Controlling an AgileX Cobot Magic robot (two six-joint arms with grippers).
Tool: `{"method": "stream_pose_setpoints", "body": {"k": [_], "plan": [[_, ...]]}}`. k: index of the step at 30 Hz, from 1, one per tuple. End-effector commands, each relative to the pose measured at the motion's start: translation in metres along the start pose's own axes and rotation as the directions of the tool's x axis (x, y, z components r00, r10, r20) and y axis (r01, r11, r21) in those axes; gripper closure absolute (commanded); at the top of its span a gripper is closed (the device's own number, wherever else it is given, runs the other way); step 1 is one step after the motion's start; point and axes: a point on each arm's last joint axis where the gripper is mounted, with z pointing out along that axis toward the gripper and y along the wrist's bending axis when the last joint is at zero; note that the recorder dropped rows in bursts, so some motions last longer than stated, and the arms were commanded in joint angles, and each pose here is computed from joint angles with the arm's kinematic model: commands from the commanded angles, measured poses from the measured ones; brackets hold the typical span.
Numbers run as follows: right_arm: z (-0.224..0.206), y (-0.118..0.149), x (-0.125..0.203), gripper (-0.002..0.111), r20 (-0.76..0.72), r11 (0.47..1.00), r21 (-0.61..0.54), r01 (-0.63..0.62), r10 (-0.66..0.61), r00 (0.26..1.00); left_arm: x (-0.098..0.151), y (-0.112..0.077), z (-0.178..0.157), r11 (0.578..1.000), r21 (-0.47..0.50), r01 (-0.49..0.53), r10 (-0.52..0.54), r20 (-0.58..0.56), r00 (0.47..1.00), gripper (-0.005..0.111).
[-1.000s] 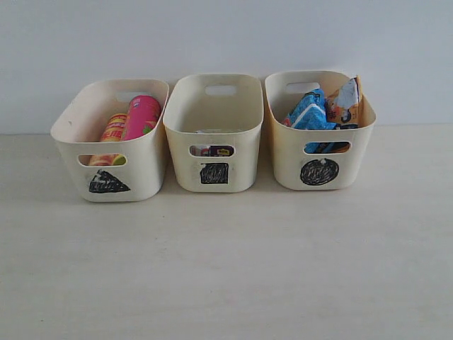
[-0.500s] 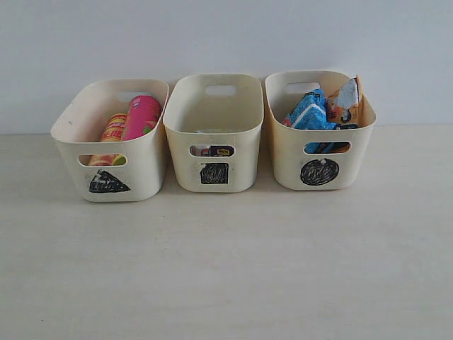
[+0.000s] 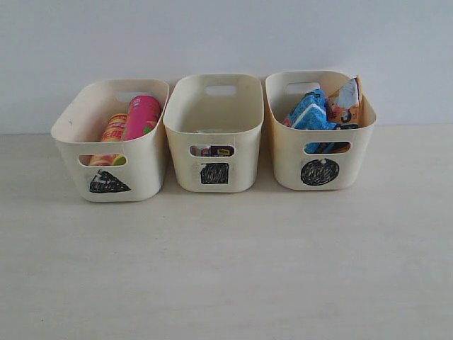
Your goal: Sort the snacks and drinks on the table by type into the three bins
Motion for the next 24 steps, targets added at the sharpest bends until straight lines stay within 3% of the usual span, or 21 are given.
{"method": "stream_pose_setpoints", "body": {"k": [1, 4, 15, 19, 24], "plan": [[-0.019, -0.005, -0.002, 0.108, 0.064, 0.988, 0.051, 0.146, -0.149, 0.987, 0.001, 0.0, 0.0, 1.0, -0.001, -0.003, 0.003, -0.004, 1.0, 0.102], [-0.038, -0.008, 0.012, 0.108, 0.116, 0.981, 0.058, 0.185, -0.191, 0.975, 0.001, 0.0, 0.0, 1.0, -0.001, -0.003, 0.003, -0.002, 1.0, 0.102], [-0.035, -0.001, 0.035, 0.108, 0.01, 0.971, -0.075, 0.226, -0.226, 0.974, 0.001, 0.0, 0.0, 1.0, -0.001, -0.003, 0.003, -0.002, 1.0, 0.102], [-0.035, -0.003, 0.048, 0.108, -0.086, 0.978, -0.079, 0.194, -0.2, 0.976, 0.001, 0.0, 0.0, 1.0, -0.001, -0.003, 0.003, -0.002, 1.0, 0.102], [-0.033, -0.01, 0.076, 0.108, -0.07, 0.986, -0.065, 0.154, -0.158, 0.985, 0.001, 0.0, 0.0, 1.0, -0.001, -0.003, 0.003, -0.002, 1.0, 0.102]]}}
